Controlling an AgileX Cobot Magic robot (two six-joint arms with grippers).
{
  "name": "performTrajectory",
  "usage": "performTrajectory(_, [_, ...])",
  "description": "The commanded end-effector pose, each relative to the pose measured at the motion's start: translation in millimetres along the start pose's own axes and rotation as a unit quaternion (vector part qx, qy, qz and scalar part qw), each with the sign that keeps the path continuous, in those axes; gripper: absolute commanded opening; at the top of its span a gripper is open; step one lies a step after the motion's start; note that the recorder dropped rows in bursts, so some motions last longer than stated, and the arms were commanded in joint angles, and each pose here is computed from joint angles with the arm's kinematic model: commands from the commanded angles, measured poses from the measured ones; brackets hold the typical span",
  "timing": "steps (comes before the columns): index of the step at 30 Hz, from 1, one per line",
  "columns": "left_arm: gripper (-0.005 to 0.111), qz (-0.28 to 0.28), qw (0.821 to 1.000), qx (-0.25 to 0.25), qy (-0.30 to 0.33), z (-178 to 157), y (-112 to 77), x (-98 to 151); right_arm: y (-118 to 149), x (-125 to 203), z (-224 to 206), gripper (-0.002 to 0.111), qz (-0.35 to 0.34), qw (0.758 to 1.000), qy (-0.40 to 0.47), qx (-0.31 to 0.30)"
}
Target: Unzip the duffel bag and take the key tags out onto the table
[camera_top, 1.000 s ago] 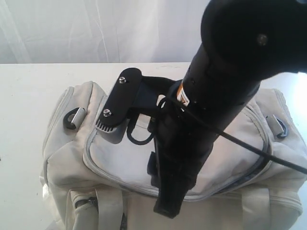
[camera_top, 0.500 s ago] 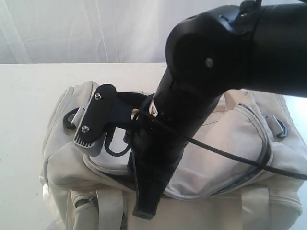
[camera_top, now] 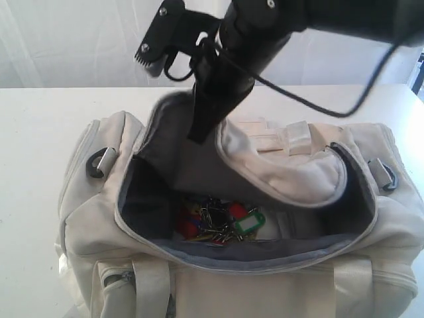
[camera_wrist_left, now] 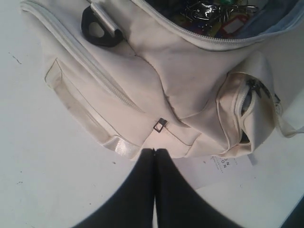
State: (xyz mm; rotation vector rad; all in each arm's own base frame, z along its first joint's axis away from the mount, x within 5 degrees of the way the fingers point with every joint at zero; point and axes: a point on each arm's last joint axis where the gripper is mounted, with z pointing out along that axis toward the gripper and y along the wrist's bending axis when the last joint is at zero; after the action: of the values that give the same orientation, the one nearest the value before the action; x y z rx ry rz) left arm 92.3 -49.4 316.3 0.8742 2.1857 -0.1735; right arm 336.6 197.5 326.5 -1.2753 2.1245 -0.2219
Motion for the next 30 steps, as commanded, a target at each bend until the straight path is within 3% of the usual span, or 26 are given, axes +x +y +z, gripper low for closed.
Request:
performTrajectory(1, [0.0, -0.006, 1.0, 0.005, -0.001, -0.5, -1.3, 1.3, -52.3, -10.6, 35.6, 0.0, 0.014, 0.999, -0.007, 0.05])
performTrajectory(6, [0.0, -0.006, 1.0, 0.003, -0.004, -0.1, -1.1, 1.0, -78.5, -25.1, 70.5, 0.0, 0.028, 0.995, -0.043, 0.085])
performTrajectory(9, [0.0, -0.009, 1.0, 0.005, -0.006, 3.5, -1.7, 3.0, -79.8, -27.1, 89.0, 0.001, 0.055, 0.994, -0.039, 0.082])
performTrajectory(11, [0.0, -0.01, 1.0, 0.007, 0.0, 5.9, -2.2, 5.5, -77.7, -25.7, 99.5, 0.007, 0.06, 0.995, -0.028, 0.075])
performTrajectory(13, [0.0, -0.011, 1.0, 0.007, 0.0, 7.2, -2.3, 6.5, -75.7, -23.8, 106.5, 0.023, 0.067, 0.995, -0.016, 0.068])
performTrajectory(16, [0.0, -0.013, 1.0, 0.008, -0.004, 8.1, -2.6, 6.3, -75.0, -23.4, 109.0, 0.054, 0.076, 0.995, -0.016, 0.067])
performTrajectory(18, [0.0, -0.014, 1.0, 0.008, -0.007, 8.1, -2.6, 5.8, -77.5, -24.4, 105.2, 0.066, 0.094, 0.993, -0.024, 0.071])
performTrajectory(27, [0.0, -0.016, 1.0, 0.01, -0.008, 8.1, -3.0, 5.6, -90.4, -28.1, 31.4, 0.059, 0.134, 0.988, -0.033, 0.073])
performTrajectory(30, [0.0, -0.015, 1.0, 0.01, -0.009, 8.1, -2.9, 5.4, -90.4, -25.0, 6.9, 0.05, 0.163, 0.985, -0.036, 0.053])
